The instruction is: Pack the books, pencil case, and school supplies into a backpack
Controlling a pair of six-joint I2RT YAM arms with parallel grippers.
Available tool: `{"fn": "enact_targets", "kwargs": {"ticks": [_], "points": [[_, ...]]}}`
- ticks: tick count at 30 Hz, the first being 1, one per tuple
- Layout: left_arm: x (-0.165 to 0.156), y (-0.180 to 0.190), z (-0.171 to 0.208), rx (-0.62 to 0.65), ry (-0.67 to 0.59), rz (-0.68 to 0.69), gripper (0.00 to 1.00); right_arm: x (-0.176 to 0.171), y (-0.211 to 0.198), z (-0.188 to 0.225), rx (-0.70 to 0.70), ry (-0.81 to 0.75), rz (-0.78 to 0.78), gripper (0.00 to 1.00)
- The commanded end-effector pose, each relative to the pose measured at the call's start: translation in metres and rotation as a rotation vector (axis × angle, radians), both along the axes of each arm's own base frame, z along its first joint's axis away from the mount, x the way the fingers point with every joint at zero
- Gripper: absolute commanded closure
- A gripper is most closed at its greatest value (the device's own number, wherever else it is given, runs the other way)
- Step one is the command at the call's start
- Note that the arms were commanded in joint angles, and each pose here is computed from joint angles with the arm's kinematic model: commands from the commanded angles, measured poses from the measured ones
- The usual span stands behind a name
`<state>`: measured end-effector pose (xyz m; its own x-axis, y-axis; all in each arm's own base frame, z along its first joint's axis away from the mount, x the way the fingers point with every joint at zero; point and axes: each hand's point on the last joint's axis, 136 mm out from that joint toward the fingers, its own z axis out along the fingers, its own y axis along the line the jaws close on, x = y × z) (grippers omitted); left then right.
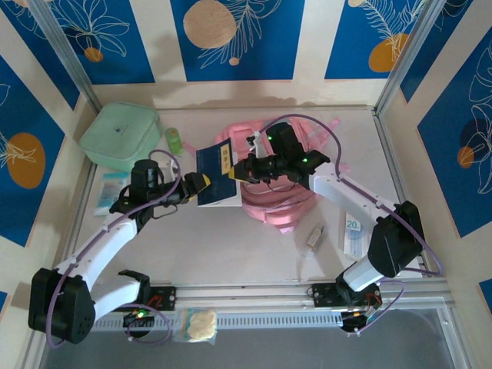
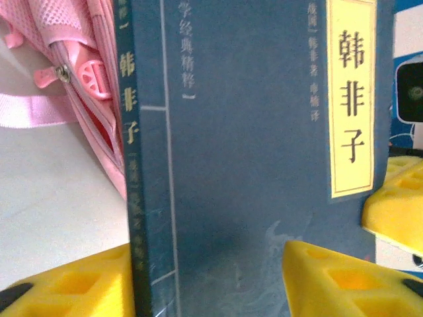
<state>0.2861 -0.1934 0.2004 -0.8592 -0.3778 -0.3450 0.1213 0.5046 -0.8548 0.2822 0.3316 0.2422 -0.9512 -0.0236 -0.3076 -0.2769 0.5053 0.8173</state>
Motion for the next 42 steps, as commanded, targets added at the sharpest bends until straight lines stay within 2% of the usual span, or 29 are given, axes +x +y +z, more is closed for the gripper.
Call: {"fn": "enact_targets", "kwargs": {"ticks": [1,13,15,19,21,24,28,32,35,42], "points": [[-0.001,-0.015,0.027,-0.075,-0.088,-0.053,0.57,-0.004,0.0,0.009,0.049,-0.016,0.02,1.0],[-0.002,-0.027,0.042,-0.105,-0.124,-0.082,0.83,-0.003,-0.003,-0.003,0.017,-0.009,0.014,1.0],[-0.002,-0.027,0.044,-0.103,-0.126,-0.078,0.92,-0.005,-0.006,-0.006,0.002,-0.008,0.01,0.99],[-0.001,-0.028,0.051,-0.122,-0.139,-0.076,1.0,-0.008,-0.014,-0.014,-0.017,0.018,-0.01,0.74],[0.0,-0.029,0.058,-0.142,-0.154,-0.077,1.0,-0.01,-0.019,-0.018,-0.009,0.047,-0.019,0.59],[0.0,-0.033,0.065,-0.164,-0.173,-0.083,1.0,-0.014,-0.021,-0.022,0.027,0.104,-0.004,0.46],[0.001,-0.042,0.074,-0.204,-0.195,-0.103,1.0,-0.015,-0.019,-0.029,0.063,0.161,0.016,0.38],[0.004,-0.047,0.077,-0.22,-0.203,-0.102,1.0,-0.017,-0.013,-0.022,0.165,0.183,0.052,0.37],[0.006,-0.047,0.071,-0.208,-0.192,-0.093,1.0,-0.02,-0.011,-0.001,0.264,0.144,0.087,0.41],[0.008,-0.039,0.044,-0.072,-0.153,-0.065,1.0,-0.02,-0.018,0.01,0.304,0.127,0.081,0.66]]}}
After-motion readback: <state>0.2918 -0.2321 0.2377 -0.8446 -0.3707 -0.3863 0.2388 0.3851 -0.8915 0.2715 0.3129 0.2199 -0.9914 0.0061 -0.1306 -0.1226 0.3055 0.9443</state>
